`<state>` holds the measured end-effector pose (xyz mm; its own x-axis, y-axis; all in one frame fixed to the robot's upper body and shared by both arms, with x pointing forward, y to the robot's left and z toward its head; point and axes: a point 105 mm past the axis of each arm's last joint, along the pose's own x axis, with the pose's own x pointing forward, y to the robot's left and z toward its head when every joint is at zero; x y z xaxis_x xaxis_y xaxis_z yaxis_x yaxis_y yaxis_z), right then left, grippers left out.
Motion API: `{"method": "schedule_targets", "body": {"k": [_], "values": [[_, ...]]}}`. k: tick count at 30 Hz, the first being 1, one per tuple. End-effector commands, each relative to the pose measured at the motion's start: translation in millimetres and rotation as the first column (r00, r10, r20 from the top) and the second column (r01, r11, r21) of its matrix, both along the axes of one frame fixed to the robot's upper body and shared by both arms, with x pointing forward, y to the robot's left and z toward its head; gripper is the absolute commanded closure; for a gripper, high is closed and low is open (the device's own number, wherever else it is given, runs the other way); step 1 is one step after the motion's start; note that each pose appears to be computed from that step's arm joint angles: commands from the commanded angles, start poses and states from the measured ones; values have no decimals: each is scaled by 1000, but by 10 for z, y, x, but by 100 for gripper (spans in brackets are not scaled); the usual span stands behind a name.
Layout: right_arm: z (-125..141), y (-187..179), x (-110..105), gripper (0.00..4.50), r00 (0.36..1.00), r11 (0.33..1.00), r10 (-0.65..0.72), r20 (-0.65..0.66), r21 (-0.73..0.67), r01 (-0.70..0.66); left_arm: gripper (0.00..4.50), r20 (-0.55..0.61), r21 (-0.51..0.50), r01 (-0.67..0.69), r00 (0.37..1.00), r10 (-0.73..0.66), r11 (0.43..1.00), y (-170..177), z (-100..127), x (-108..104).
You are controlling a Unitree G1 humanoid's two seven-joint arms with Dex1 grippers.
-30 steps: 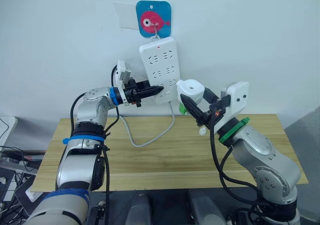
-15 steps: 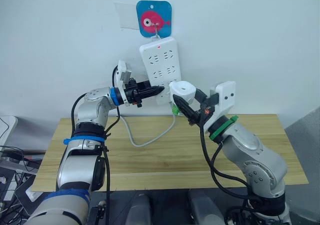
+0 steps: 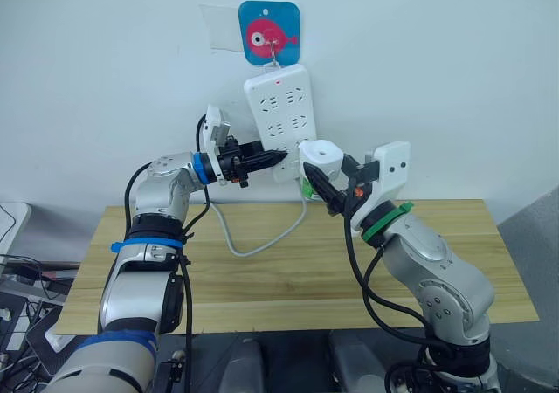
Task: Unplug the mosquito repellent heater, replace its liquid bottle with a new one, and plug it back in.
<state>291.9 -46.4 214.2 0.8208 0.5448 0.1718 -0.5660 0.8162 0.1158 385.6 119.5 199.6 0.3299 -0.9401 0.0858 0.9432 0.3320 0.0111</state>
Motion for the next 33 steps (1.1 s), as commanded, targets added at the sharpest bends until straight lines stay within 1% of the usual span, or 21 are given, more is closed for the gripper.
{"method": "schedule_targets", "body": {"k": [1, 16, 26, 33], "values": [[111, 18, -36, 160, 999, 1000, 5, 44, 19, -6, 318, 52, 0, 9, 999, -9, 1000, -15, 132, -16], [90, -27, -101, 160, 1000, 1000, -6, 28, 23, 5, 318, 52, 3, 7, 999, -7, 1000, -3, 125, -15], [138, -36, -36, 160, 999, 999, -26, 44, 37, 24, 318, 53, 4, 14, 999, -15, 1000, -16, 132, -23], [143, -17, -34, 160, 999, 999, -16, 46, 39, 14, 318, 52, 9, 12, 999, -13, 1000, -4, 125, -28]]}}
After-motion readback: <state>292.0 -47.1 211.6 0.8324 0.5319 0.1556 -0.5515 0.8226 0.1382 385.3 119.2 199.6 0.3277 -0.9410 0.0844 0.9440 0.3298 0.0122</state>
